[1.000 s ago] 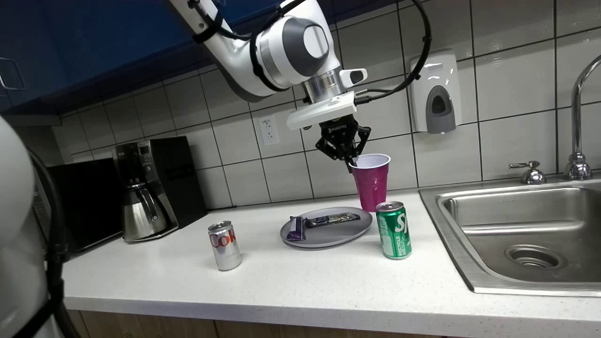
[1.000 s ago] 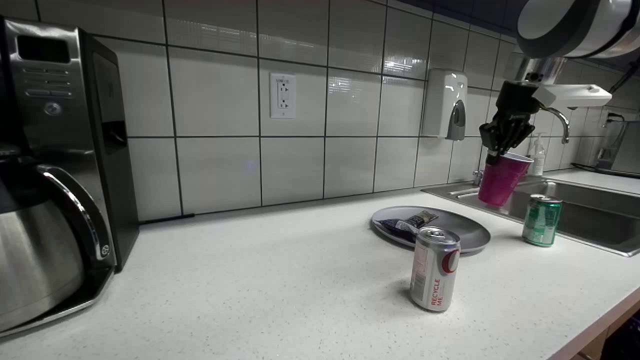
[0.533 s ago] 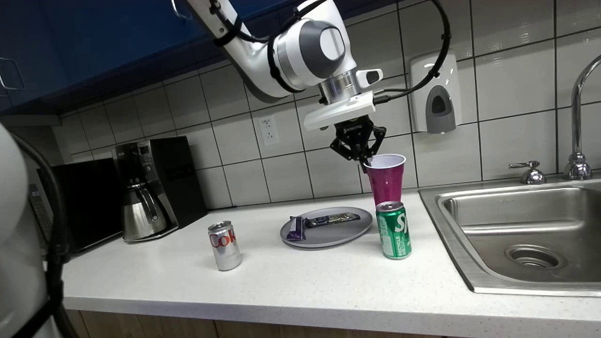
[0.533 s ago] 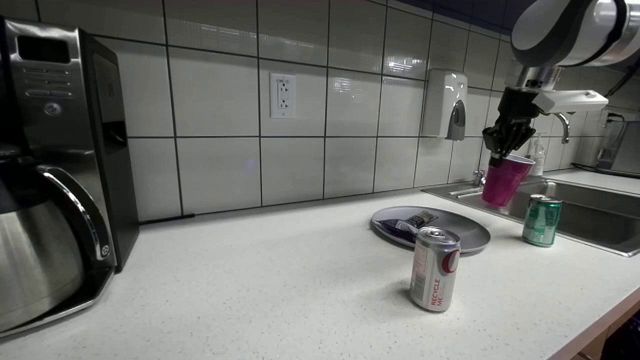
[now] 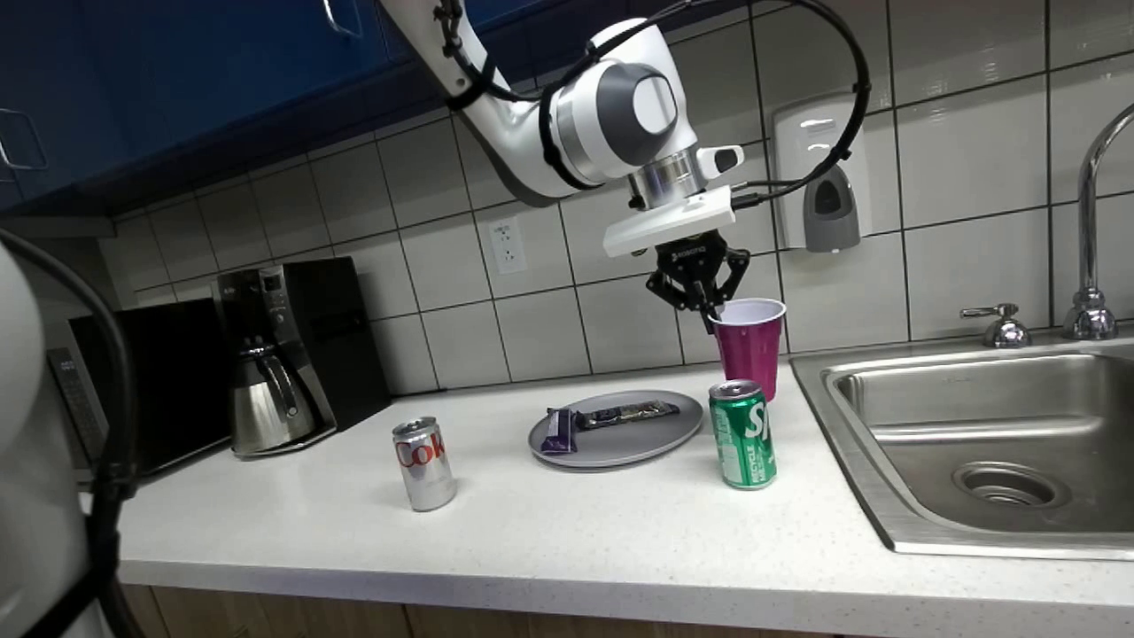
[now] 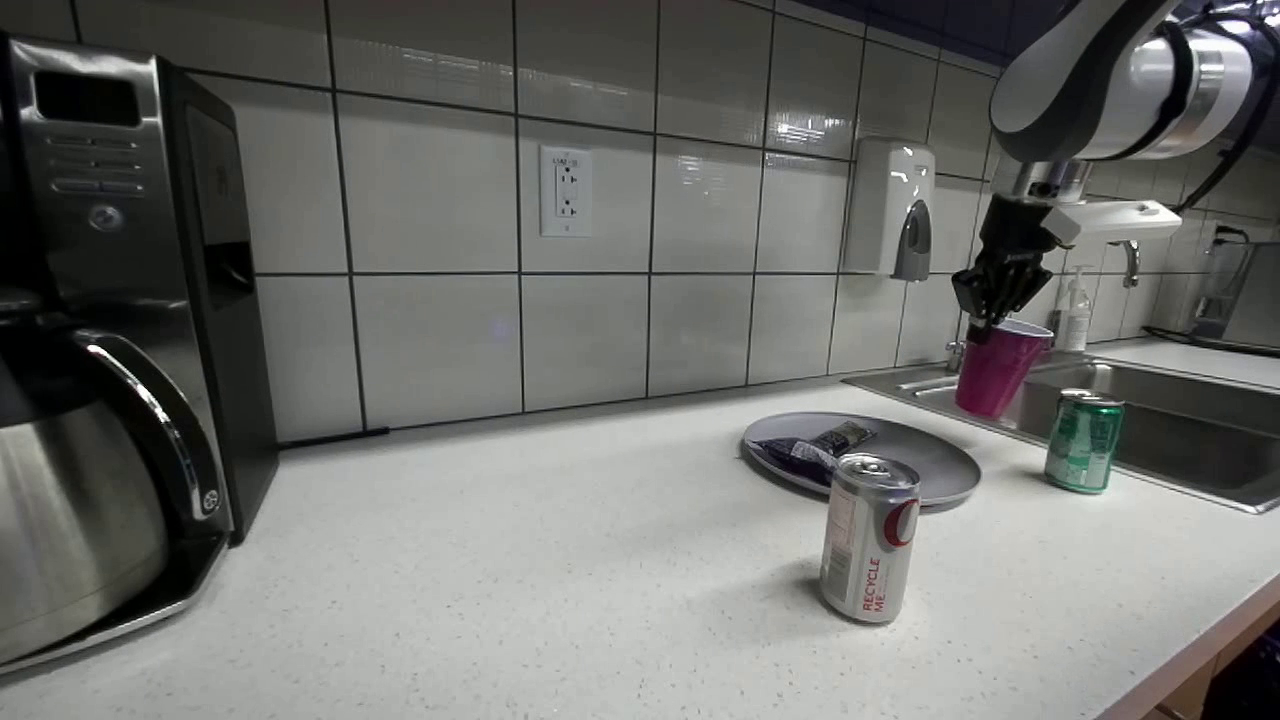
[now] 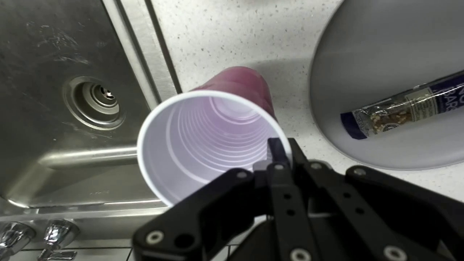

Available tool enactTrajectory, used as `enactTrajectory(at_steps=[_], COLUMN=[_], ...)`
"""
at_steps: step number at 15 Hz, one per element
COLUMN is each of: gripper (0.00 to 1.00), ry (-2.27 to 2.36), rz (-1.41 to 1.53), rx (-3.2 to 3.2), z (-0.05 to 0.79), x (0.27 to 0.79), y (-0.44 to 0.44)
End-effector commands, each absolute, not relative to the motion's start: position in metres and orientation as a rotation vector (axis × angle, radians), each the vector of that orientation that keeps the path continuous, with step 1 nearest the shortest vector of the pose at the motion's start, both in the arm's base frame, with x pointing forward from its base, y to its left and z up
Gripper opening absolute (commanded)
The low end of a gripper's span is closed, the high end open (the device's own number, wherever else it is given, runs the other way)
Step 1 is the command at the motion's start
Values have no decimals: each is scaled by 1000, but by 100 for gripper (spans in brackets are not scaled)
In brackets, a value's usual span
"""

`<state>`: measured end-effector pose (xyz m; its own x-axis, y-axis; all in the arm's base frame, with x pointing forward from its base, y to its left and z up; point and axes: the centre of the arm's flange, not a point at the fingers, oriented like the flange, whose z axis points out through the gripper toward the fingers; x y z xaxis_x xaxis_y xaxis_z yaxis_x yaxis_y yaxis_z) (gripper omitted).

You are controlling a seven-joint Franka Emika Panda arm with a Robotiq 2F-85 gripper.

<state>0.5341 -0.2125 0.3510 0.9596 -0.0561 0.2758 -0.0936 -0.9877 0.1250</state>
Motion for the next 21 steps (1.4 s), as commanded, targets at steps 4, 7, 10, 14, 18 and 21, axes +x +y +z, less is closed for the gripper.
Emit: enactTrajectory(at_steps=[4, 7, 10, 14, 18, 21], gripper=[1, 1, 1, 1, 38, 61], ry=[-84, -85, -85, -78, -85, -89], rz=[353, 334, 318, 303, 297, 310], rx=[2996, 3000, 3003, 3007, 3008, 3006], z=[337, 331, 327, 324, 324, 328], x=[557, 560, 562, 563, 561, 560], y=[-230, -229, -228, -224, -222, -222])
